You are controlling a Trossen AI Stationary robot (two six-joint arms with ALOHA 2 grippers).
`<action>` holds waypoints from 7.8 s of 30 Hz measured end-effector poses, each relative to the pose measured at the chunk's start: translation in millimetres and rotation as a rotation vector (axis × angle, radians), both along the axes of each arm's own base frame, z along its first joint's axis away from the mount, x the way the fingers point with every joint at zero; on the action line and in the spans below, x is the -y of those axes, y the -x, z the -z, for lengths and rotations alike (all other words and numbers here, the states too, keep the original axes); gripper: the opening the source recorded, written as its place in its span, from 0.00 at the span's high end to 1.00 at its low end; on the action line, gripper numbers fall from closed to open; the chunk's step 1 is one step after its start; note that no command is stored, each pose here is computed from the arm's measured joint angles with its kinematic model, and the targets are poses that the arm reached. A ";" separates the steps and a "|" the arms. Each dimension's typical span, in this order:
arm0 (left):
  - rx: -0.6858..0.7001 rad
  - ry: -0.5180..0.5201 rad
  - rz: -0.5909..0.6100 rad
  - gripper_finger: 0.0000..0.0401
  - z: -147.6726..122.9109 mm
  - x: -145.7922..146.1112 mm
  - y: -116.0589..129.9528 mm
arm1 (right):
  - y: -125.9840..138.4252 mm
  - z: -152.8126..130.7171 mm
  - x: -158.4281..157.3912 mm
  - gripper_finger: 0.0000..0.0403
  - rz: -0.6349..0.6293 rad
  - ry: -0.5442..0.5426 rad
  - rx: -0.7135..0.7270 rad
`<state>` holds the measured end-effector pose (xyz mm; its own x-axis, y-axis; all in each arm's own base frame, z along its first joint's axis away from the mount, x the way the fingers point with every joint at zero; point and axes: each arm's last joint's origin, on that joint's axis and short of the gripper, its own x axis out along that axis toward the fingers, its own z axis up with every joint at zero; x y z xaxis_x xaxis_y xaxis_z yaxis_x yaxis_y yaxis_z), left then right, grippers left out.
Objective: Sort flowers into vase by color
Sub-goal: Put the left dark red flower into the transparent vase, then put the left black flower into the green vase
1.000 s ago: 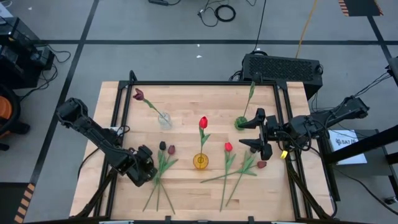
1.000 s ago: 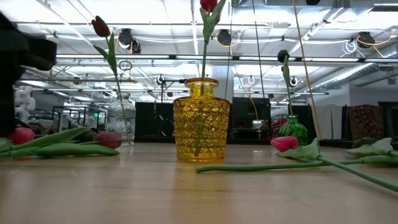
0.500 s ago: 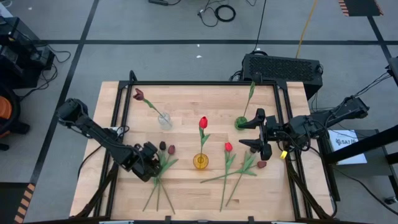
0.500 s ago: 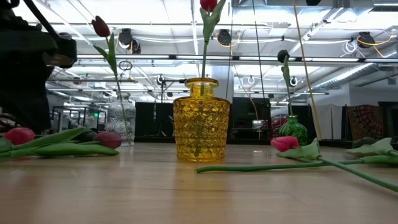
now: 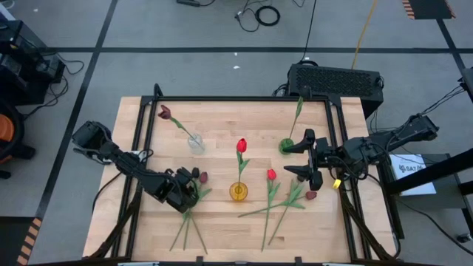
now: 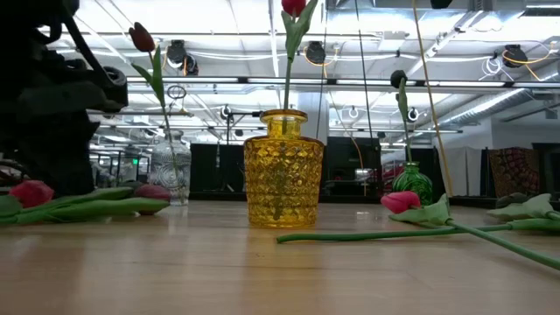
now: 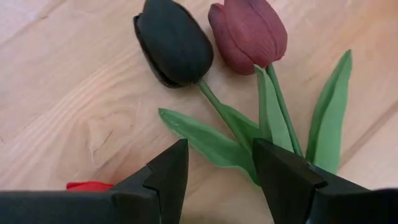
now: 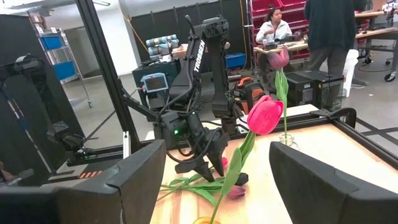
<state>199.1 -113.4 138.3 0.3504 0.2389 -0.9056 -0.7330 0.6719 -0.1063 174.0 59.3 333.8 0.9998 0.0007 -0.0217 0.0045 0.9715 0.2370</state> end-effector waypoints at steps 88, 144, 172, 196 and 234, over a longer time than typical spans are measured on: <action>0.739 -0.808 0.180 0.96 -223.9 -14.7 -30.4 | 0.1 0.2 0.0 0.31 0.000 0.008 -0.003; 0.554 -1.084 -0.020 0.83 -195.1 -162.5 -53.9 | -0.3 1.5 -0.1 0.31 -0.001 0.028 -0.013; 0.311 -0.717 0.053 0.56 -140.7 -125.4 -41.3 | -0.3 2.6 -0.1 0.31 0.000 0.023 -0.024; 0.247 -0.910 0.035 0.56 -143.1 -82.6 -27.3 | -0.9 3.3 -0.4 0.31 0.000 0.010 -0.029; 0.484 -0.276 0.684 0.56 -138.8 28.8 25.6 | -3.6 5.4 -1.5 0.31 0.001 0.000 -0.041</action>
